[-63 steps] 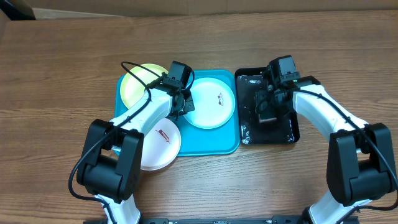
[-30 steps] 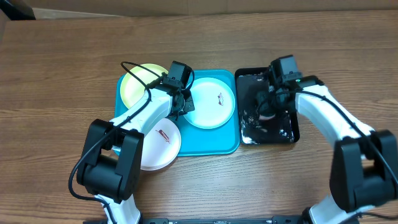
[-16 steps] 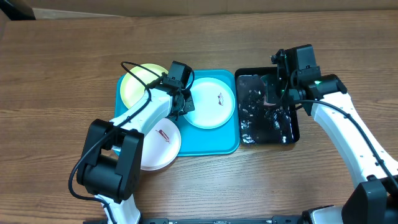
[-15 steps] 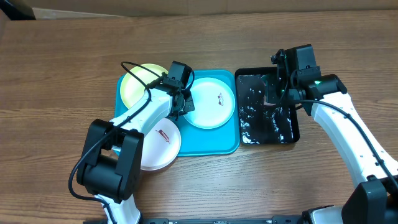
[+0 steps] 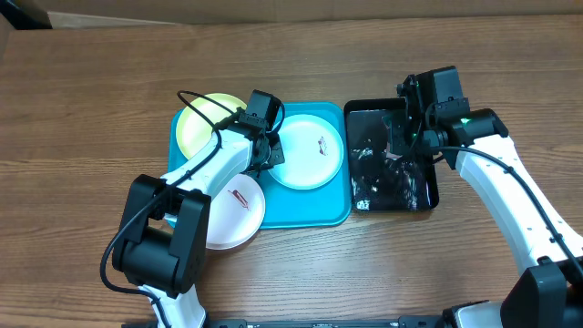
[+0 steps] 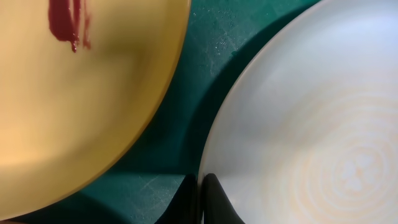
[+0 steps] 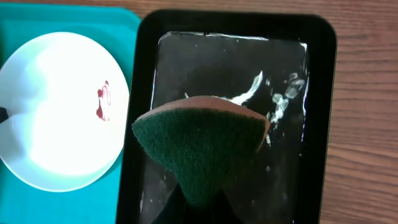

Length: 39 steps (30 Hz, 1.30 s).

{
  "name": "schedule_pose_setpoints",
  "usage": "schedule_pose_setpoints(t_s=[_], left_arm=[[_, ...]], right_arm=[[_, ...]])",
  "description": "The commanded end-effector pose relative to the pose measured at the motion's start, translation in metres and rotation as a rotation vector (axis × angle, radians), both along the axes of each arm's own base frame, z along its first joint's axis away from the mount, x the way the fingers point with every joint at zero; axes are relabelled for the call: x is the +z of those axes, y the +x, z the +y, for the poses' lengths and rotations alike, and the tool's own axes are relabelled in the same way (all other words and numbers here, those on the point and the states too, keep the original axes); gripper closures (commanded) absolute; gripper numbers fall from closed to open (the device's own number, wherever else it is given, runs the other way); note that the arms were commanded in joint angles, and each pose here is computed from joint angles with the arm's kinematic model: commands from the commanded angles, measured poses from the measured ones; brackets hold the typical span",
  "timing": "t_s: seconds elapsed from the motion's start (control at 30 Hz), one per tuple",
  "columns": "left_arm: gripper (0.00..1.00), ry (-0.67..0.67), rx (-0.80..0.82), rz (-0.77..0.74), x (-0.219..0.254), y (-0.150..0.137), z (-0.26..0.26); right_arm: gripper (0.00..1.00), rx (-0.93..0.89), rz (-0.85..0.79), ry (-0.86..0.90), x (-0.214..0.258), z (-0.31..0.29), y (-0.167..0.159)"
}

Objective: Clean dirty plates on tray and stack at the side

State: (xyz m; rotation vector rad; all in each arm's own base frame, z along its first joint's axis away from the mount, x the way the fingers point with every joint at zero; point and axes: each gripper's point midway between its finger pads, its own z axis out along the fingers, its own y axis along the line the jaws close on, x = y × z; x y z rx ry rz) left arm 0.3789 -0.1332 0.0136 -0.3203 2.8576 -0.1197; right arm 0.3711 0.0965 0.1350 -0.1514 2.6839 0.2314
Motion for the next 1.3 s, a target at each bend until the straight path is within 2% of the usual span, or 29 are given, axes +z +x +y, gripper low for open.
schedule_pose_setpoints(t_s=[0.0,0.3,0.6,1.27], left_arm=[[0.96,0.050,0.012,0.026,-0.008,-0.005,0.014],[0.96,0.054,0.015,0.019,-0.004,-0.005,0.015],[0.96,0.054,0.022,0.020,-0.003,-0.005,0.015],[0.96,0.073,0.064,0.022,0.001,-0.008,0.021]], right_arm=[[0.96,0.005,-0.034,0.014,0.013,0.004,0.005],[0.96,-0.019,-0.011,0.015,0.008,0.002,0.000],[0.96,-0.029,0.001,-0.007,-0.031,-0.004,-0.007],[0.96,-0.083,0.027,0.045,0.004,0.001,-0.005]])
